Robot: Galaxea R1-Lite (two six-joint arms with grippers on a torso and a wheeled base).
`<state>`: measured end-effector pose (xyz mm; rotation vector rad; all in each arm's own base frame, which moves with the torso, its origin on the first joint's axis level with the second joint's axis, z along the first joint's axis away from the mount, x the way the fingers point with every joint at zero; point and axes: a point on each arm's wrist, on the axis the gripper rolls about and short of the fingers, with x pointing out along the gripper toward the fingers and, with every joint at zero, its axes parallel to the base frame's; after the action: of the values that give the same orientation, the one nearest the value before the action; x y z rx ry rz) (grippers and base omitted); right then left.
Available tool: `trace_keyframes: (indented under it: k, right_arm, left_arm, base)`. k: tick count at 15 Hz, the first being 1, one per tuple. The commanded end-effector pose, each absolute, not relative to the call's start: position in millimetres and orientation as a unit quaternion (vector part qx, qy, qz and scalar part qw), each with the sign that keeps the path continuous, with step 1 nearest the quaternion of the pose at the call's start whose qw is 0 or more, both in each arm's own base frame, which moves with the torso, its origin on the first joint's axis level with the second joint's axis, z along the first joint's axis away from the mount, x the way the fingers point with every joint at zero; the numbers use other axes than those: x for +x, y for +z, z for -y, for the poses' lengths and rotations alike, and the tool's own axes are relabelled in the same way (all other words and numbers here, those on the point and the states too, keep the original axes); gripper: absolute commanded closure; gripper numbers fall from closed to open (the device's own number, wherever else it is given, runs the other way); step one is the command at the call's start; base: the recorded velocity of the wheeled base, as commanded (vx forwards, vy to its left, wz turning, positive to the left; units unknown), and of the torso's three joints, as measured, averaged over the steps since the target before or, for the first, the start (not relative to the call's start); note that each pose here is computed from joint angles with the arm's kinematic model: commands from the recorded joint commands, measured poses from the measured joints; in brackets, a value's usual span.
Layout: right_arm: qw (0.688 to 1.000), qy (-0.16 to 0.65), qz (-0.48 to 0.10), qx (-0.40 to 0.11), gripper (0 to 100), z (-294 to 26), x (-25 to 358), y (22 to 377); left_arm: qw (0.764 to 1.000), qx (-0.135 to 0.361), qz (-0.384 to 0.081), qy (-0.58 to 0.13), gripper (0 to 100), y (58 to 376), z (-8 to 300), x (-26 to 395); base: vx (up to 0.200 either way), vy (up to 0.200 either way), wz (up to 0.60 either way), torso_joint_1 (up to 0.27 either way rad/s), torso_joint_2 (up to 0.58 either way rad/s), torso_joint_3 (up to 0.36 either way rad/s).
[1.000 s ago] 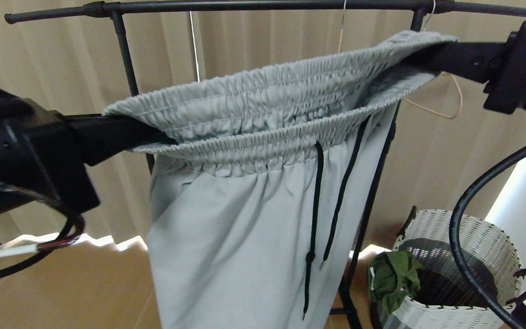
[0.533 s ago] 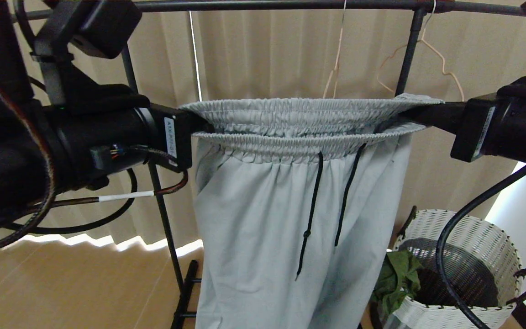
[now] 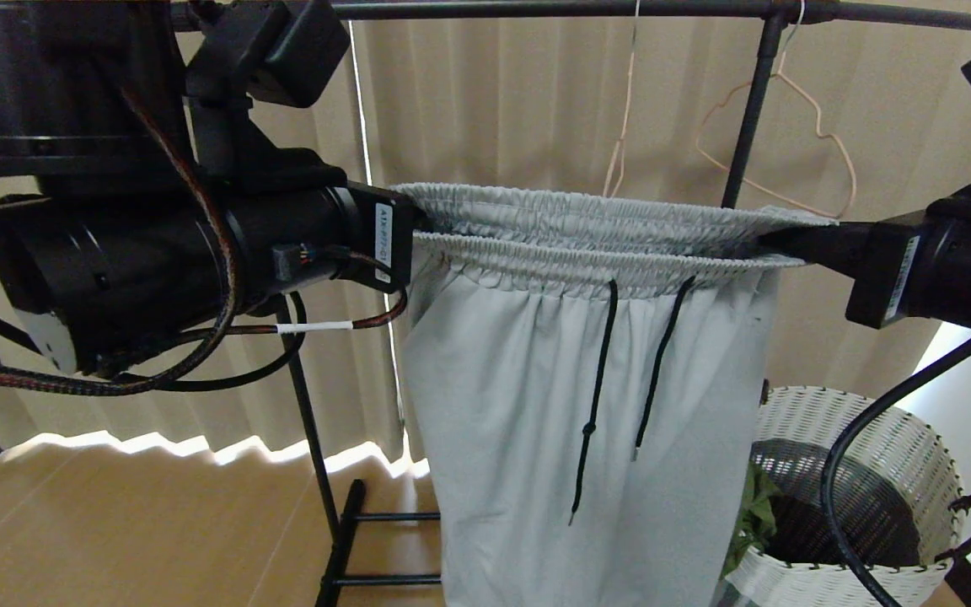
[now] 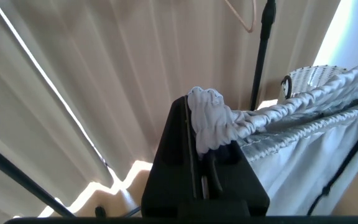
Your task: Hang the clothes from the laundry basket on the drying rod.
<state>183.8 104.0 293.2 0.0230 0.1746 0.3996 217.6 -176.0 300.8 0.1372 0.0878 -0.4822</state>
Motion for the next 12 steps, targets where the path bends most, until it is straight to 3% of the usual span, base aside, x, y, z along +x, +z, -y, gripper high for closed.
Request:
trace_keyframes:
  k: [1, 12]
  right_arm:
    - [0.978, 0.191, -0.081, 0.012, 100, -101.0, 185.0, 288.8]
    - [0.983, 0.182, -0.022, 0.031, 100, -98.7, 194.3, 292.5]
  left_arm:
    - [0.968, 0.069, -0.045, -0.238, 100, 299.9, 177.1, 219.4]
    - [0.967, 0.075, -0.036, -0.241, 100, 302.5, 174.3, 213.4]
  base:
    - [0.0, 0.0, 0.0, 0.0, 0.0, 0.0]
    - [0.0, 0.0, 0.0, 0.0, 0.0, 0.0]
